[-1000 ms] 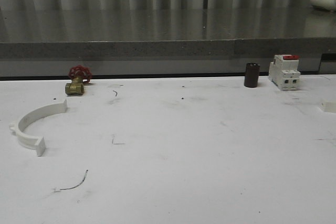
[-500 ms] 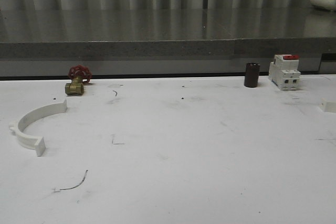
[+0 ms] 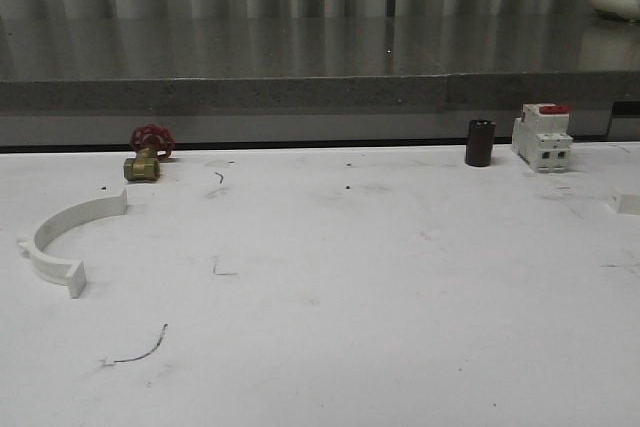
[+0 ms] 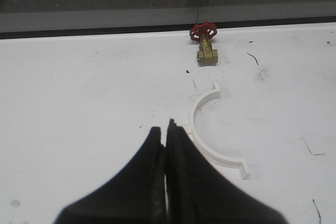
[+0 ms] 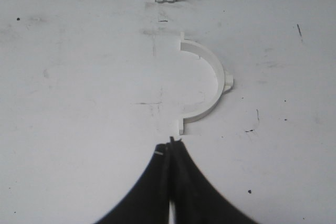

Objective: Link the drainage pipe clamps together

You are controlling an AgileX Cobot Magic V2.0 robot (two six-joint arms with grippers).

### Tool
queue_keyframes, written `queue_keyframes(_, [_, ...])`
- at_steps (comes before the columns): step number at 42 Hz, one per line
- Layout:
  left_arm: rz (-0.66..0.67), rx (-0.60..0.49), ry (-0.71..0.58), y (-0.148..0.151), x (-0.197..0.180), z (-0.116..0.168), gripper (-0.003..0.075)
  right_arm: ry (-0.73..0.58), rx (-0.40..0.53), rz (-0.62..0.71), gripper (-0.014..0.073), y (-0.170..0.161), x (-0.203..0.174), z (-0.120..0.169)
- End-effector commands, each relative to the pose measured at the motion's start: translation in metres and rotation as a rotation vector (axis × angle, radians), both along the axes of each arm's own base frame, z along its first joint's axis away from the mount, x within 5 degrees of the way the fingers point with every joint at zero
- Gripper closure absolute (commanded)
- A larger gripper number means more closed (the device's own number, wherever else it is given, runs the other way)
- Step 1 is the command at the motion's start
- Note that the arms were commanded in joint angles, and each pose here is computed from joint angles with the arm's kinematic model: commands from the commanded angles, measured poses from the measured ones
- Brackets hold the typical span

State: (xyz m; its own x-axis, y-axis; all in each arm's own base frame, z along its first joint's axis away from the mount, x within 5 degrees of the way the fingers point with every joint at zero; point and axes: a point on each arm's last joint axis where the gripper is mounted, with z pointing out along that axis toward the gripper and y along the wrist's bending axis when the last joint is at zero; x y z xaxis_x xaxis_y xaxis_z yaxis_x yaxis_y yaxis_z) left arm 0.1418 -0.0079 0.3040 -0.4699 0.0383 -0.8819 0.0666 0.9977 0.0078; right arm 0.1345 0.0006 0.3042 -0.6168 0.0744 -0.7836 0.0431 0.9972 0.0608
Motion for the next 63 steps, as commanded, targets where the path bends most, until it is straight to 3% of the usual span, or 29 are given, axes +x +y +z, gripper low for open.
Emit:
queue_keyframes(1, [0.004, -0.004, -0.095, 0.0, 0.003, 0.016, 0.0741, -0.075, -0.018, -0.001, 0.066, -0.002, 0.004, 0.013])
queue_keyframes(7, [0.004, -0.004, -0.095, 0.0, 0.003, 0.016, 0.0739, -0.072, -0.018, -0.001, 0.0648, -0.002, 0.004, 0.013])
queue_keyframes(13, [0.004, -0.004, -0.095, 0.0, 0.003, 0.016, 0.0691, -0.066, -0.018, -0.001, 0.048, -0.002, 0.004, 0.013])
queue_keyframes(20, [0.004, -0.004, -0.095, 0.0, 0.003, 0.016, 0.043, -0.06, -0.018, -0.001, 0.0165, -0.002, 0.003, 0.012])
queue_keyframes(24, [0.004, -0.016, -0.094, 0.0, 0.003, 0.016, 0.0297, -0.059, -0.018, -0.001, 0.009, -0.002, 0.003, 0.012])
queue_keyframes(34, [0.003, -0.046, -0.063, -0.002, 0.009, 0.018, 0.0272, -0.059, -0.018, -0.001, 0.0085, -0.002, 0.003, 0.012])
queue_keyframes(43, [-0.004, -0.006, 0.166, -0.004, 0.054, 0.021, 0.0271, -0.057, -0.018, -0.001, 0.0085, -0.002, 0.003, 0.012])
queue_keyframes(50, [-0.024, 0.024, 0.379, -0.007, 0.1, 0.008, 0.0238, -0.057, -0.018, -0.001, 0.0085, -0.002, 0.003, 0.012])
queue_keyframes(63, [-0.025, 0.019, 0.552, -0.011, 0.171, -0.033, 0.0192, -0.057, -0.018, -0.001, 0.0085, -0.002, 0.003, 0.012])
